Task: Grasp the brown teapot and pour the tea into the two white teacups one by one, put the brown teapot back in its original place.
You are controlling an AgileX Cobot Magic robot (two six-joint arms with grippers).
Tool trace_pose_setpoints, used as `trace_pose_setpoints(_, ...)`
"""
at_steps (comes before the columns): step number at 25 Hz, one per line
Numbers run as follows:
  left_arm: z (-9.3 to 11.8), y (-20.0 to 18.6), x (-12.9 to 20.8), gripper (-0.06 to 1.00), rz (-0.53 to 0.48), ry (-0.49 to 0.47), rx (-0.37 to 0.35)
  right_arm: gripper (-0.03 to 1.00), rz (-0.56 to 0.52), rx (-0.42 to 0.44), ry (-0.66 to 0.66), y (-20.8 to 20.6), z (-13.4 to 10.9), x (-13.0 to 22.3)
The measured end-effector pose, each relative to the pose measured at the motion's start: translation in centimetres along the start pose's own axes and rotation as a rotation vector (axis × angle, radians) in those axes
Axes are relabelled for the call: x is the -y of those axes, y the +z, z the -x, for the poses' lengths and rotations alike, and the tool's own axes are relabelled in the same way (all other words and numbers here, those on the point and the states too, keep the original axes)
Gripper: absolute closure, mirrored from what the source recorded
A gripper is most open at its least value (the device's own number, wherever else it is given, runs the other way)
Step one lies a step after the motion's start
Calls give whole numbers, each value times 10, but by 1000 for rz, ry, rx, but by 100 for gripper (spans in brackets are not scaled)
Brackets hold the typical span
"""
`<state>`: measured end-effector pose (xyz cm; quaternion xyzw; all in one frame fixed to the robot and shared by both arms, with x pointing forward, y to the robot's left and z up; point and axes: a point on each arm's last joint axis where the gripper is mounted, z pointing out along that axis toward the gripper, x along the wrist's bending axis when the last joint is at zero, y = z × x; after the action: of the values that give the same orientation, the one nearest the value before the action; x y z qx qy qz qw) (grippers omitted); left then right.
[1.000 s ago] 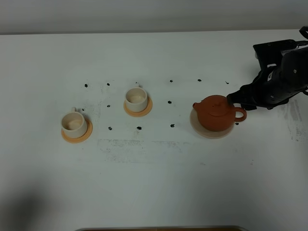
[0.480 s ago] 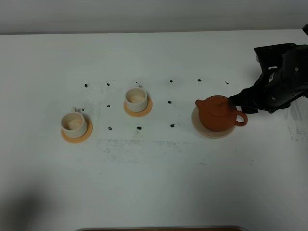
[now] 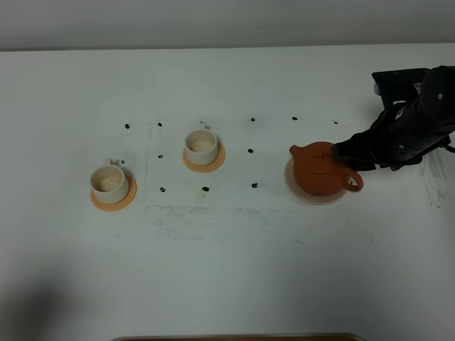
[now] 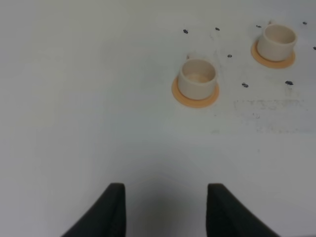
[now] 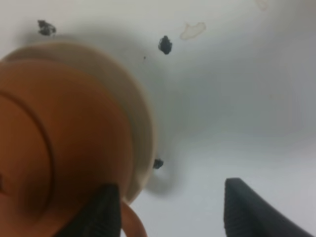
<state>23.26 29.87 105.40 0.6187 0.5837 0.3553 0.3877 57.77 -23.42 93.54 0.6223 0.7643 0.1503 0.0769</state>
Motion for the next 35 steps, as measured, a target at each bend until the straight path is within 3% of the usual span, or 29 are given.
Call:
trace_pose_setpoints(16, 0, 0, 0, 54, 0, -1, 0, 48, 20, 34, -20, 0, 11, -2)
trace_pose_setpoints(25, 0, 0, 0, 54, 0, -1, 0, 48, 25, 106, -56, -5, 24, 0)
trace_pose_setpoints(35, 0, 0, 0, 54, 0, -1, 0, 48, 253, 132, -25, -42, 19, 39)
